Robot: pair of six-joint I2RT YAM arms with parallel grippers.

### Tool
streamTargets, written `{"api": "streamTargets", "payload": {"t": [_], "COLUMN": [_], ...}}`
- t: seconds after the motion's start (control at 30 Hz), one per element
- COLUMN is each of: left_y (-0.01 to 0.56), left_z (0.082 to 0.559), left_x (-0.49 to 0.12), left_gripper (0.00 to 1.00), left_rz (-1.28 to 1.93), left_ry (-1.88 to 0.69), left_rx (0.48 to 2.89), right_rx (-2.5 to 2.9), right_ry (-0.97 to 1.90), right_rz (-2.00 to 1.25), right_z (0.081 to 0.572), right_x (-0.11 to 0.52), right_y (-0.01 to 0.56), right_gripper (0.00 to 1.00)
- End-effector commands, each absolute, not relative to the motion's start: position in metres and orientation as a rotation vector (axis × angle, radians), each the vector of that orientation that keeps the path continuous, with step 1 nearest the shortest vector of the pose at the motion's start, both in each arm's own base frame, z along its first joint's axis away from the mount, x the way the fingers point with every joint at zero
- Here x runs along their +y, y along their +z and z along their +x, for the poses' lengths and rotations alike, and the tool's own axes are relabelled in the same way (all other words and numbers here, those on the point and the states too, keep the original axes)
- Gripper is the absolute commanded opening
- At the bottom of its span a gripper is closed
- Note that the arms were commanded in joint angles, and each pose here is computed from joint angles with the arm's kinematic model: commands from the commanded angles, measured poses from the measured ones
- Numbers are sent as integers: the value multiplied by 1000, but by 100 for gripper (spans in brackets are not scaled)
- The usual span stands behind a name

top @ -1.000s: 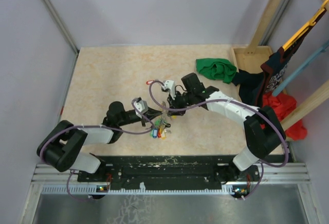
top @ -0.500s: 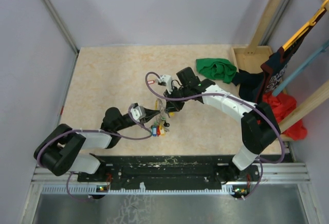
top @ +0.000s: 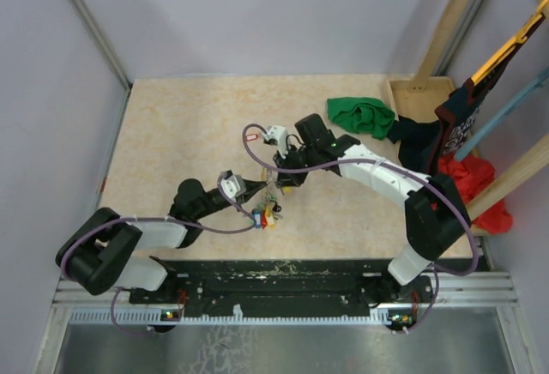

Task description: Put the keys on the keyring

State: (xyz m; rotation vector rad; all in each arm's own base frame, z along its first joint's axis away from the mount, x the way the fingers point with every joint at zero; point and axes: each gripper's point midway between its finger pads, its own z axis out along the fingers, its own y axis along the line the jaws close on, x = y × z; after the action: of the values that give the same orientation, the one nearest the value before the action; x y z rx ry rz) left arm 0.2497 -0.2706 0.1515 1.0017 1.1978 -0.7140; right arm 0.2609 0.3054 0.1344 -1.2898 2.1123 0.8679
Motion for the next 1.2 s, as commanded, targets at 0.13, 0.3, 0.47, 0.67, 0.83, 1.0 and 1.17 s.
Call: {"api": "streamTargets", "payload": {"t": [0.13,0.3,0.47,0.67,0.83,1.0,1.17], "left_y": [158,147,134,122,142,170,197], "left_z": [277,287,299,322,332,321,299], "left_x": [-268,-271,-275,-269,-247,-217,-179], "left_gripper": [0,0,8,23,40,79,100], "left_rz": [902,894,845,686,507,330,175], "left_ry": [-649,-647,-671,-642,-564,-526,-476], "left_rx": [1281,1360,1450,1607,1668,1716,1722], "right_rx": [1811,1731,1650,1645,1669,1666,1611], "right_ry": [775,606,464,383,332,328,352], "right_rz": [-1161,-974,-730,-487,-403,-305,-238], "right_z": [276,286,290,283,275,265,252], "right_x": [290,260,222,181,160,143,130], "right_y": [176,194,211,196,183,184,199], "right_gripper": [19,32,37,47,51,52,85]}}
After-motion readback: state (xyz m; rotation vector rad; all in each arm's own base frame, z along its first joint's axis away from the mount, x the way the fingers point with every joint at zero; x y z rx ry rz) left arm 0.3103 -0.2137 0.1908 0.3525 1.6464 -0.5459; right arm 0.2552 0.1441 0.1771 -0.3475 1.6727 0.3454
